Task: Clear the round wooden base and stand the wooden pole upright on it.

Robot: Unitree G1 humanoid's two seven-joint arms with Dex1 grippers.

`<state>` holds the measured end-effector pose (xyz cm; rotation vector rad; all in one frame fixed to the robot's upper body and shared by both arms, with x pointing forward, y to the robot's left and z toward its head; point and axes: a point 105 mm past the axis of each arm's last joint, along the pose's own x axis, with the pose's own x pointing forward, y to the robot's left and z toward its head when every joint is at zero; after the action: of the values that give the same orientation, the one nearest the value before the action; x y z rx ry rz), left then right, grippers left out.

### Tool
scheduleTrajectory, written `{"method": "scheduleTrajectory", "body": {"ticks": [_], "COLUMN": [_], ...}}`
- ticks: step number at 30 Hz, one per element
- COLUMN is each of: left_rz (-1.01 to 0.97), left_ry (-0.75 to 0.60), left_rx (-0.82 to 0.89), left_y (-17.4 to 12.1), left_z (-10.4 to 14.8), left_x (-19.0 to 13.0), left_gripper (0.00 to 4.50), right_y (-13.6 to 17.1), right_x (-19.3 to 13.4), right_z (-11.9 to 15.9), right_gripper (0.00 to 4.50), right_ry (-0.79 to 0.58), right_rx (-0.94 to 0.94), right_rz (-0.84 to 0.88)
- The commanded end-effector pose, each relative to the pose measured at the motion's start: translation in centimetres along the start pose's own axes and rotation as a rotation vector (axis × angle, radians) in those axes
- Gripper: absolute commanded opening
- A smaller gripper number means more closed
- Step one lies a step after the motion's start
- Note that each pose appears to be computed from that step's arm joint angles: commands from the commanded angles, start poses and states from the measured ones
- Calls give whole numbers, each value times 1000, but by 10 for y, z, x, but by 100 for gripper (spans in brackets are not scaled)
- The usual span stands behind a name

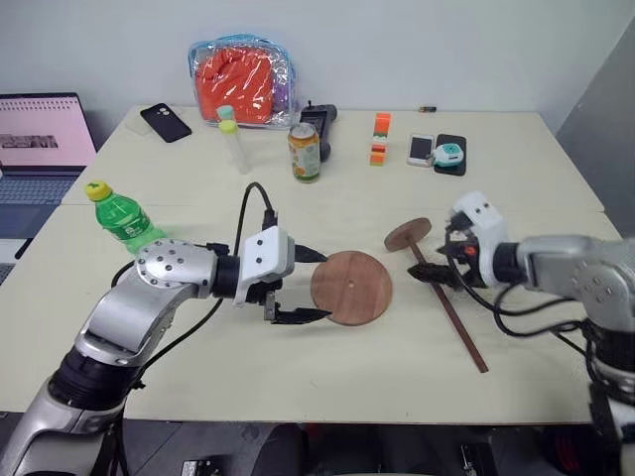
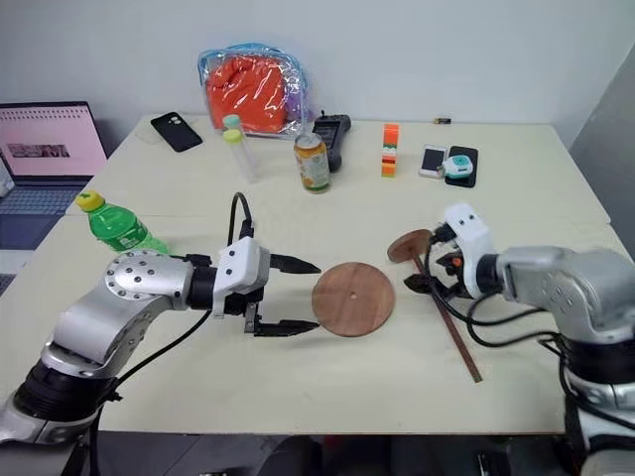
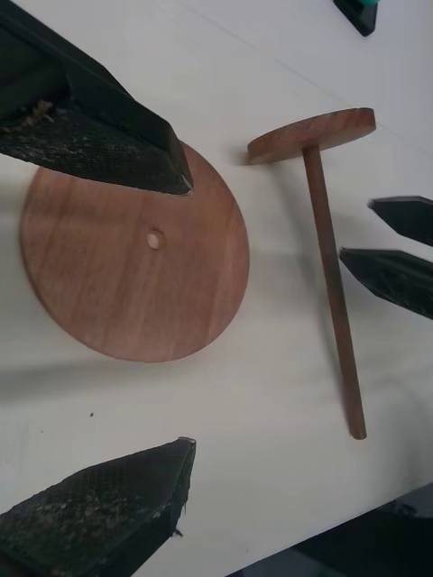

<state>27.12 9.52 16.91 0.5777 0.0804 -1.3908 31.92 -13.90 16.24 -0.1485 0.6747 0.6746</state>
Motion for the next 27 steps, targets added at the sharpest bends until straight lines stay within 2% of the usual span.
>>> {"method": "scheduleTrajectory", "body": {"ticks": [1, 9, 18, 24, 25, 27], "left_rz": [11, 49, 68, 63, 61, 58], "left_ry": [-10, -2, -20, -21, -25, -34], "left_rx": [41, 64, 57, 67, 69, 72], "left_y": [-4, -3, -5, -6, -6, -6], "left_z": [4, -2, -3, -2, -1, 0], "left_x": [4, 9, 13, 15, 15, 15], "left_gripper": [448, 448, 448, 448, 450, 450], "right_y": [-10, -22, -30, -36, -36, -36], "right_x": [9, 21, 17, 20, 21, 21], "right_z": [-4, -5, -4, -8, -9, -9], "right_gripper": [450, 450, 450, 450, 416, 382], "right_ry": [69, 162, 178, 213, 219, 227], "right_rx": [43, 35, 16, 72, 77, 82], "right_rz": [-40, -66, -88, -92, -88, -80]}}
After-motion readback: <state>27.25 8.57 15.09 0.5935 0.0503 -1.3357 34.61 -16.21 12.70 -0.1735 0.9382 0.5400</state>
